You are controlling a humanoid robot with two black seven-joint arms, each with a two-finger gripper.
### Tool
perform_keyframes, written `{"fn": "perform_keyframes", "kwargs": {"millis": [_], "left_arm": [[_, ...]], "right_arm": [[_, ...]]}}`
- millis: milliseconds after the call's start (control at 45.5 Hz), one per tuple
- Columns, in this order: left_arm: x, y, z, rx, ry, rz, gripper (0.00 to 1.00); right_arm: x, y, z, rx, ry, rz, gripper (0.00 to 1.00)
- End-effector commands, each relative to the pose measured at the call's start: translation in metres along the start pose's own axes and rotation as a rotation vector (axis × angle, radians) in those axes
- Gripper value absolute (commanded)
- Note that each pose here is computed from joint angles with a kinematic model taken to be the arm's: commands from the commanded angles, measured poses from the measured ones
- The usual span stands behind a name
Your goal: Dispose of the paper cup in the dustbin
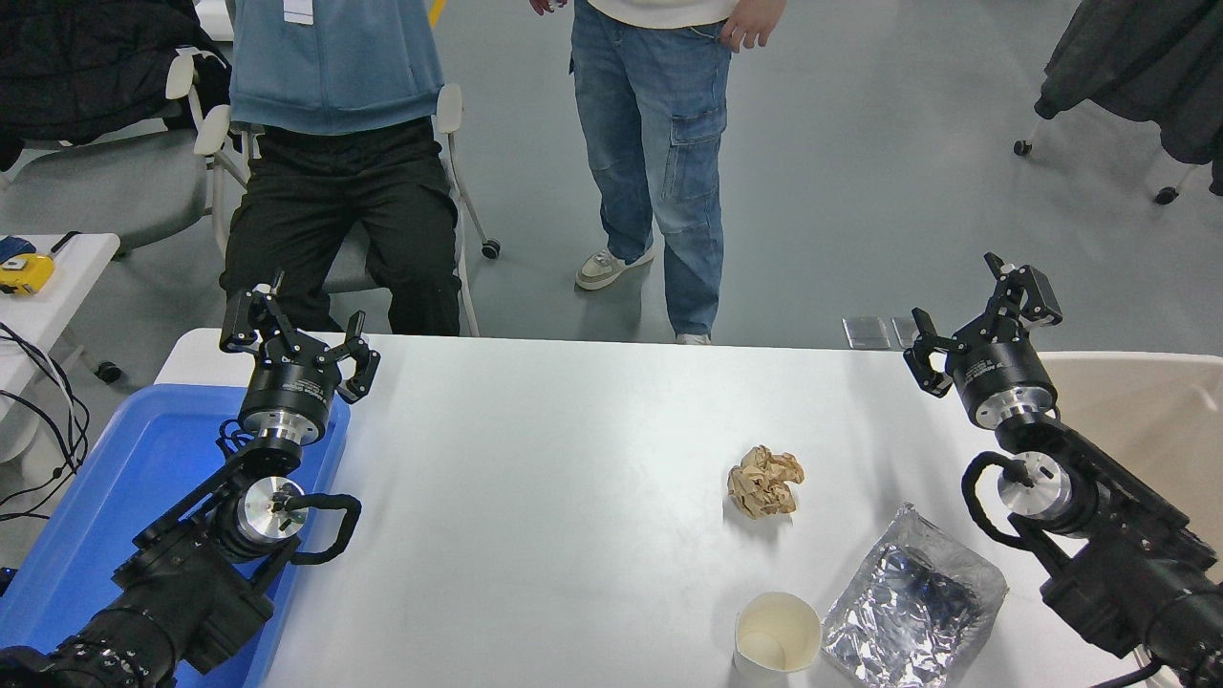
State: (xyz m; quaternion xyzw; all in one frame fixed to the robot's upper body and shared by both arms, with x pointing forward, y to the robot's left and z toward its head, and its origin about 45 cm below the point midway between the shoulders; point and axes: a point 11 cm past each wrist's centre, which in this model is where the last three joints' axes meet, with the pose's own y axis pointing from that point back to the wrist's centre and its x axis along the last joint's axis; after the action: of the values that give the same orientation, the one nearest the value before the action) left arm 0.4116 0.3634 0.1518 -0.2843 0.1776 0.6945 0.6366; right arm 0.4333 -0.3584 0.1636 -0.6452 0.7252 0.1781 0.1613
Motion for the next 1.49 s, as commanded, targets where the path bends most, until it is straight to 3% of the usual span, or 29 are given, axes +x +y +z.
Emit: {"fn": "perform_keyframes", "kwargs": {"millis": [0,1473], "left_arm": [[0.000,0.000,0.000,0.000,-0.002,0.000,1.00],[-0.001,0.000,0.000,-0.001,0.002,-0.002,1.00]], "right_arm": [[0.000,0.000,-0.001,0.002,-0.001,0.001,1.00],[-0.009,-0.008,-0.012,0.023,0.002,-0.022,1.00]]}}
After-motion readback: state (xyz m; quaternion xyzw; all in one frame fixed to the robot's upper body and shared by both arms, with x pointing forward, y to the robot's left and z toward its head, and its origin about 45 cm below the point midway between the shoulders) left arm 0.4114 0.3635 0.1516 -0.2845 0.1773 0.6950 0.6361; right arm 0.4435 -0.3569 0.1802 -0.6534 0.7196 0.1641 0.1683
